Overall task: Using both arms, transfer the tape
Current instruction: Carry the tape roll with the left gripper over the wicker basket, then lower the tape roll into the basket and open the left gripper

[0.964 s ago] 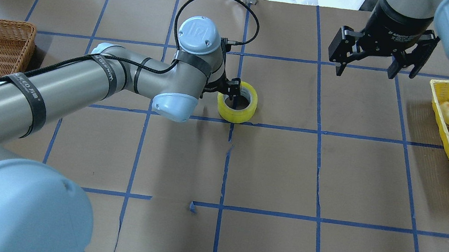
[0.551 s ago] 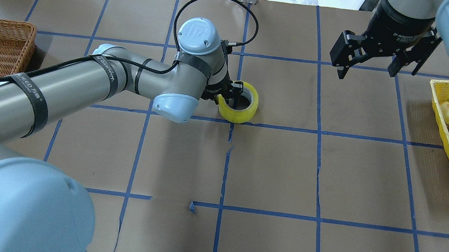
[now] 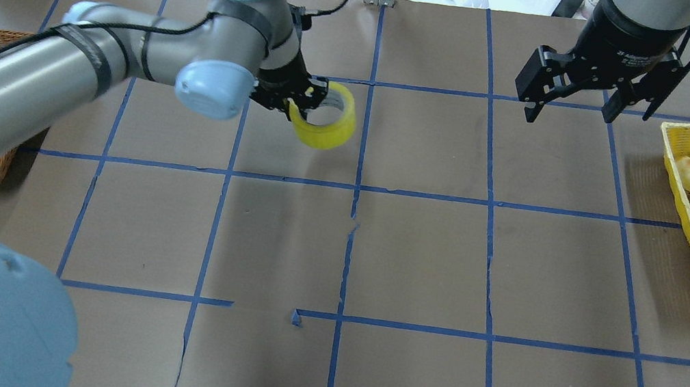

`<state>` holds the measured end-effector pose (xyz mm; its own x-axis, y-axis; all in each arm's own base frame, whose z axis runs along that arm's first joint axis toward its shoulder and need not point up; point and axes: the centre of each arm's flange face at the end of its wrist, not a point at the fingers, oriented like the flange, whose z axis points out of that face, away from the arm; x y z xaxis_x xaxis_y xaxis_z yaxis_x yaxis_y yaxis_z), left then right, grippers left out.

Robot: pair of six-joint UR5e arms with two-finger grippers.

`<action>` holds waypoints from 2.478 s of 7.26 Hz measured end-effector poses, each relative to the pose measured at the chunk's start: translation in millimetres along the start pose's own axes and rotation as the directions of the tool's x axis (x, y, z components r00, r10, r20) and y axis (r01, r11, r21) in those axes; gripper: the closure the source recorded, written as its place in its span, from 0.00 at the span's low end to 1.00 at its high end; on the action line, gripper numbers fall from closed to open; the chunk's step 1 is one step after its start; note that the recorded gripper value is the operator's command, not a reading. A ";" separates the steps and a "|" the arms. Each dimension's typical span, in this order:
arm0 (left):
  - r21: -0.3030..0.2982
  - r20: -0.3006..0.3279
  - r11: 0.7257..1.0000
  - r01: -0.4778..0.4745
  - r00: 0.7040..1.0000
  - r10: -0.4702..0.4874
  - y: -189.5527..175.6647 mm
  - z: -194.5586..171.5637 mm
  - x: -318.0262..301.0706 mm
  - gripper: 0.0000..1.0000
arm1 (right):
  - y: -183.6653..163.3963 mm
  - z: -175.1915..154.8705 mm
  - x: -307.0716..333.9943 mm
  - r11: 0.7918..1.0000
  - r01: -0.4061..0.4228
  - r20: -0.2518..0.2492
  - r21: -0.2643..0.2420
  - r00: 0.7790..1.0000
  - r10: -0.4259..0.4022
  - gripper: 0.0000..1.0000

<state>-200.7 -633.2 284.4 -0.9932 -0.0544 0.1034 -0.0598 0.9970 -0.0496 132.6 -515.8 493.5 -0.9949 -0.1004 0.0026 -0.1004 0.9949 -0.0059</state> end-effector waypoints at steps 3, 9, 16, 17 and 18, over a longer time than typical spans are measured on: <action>-0.036 0.017 0.999 -0.028 0.999 0.029 -37.8 -58.7 -196.4 1.00 | 3.6 -1.9 -2.1 0.997 -0.081 0.013 -0.002 0.997 0.081 0.00; -0.005 0.111 0.948 -0.319 0.942 0.317 -17.4 -77.0 -574.4 0.97 | 5.4 -0.6 -4.0 0.996 -0.090 0.014 -0.006 0.996 0.090 0.00; 0.009 0.058 0.944 -0.331 0.942 0.330 -36.3 -128.9 -464.3 0.10 | 5.3 0.8 -3.8 0.996 -0.087 0.010 -0.009 0.996 0.087 0.00; 0.003 0.047 0.952 -0.307 0.951 0.307 -22.5 -177.1 -406.2 0.09 | 5.4 1.2 -3.6 0.996 -0.087 0.008 -0.010 0.996 0.087 0.00; 0.011 0.051 0.963 -0.270 0.962 0.269 -4.0 -218.7 -349.2 0.08 | 5.4 1.9 -3.1 0.996 -0.088 0.006 -0.011 0.996 0.088 0.00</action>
<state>168.3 -606.0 465.8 -0.9764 0.2132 0.0358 0.2095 0.9740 -0.0866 135.1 -510.1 491.6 -0.9999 -0.0128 -0.0040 -0.0128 0.9999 0.0050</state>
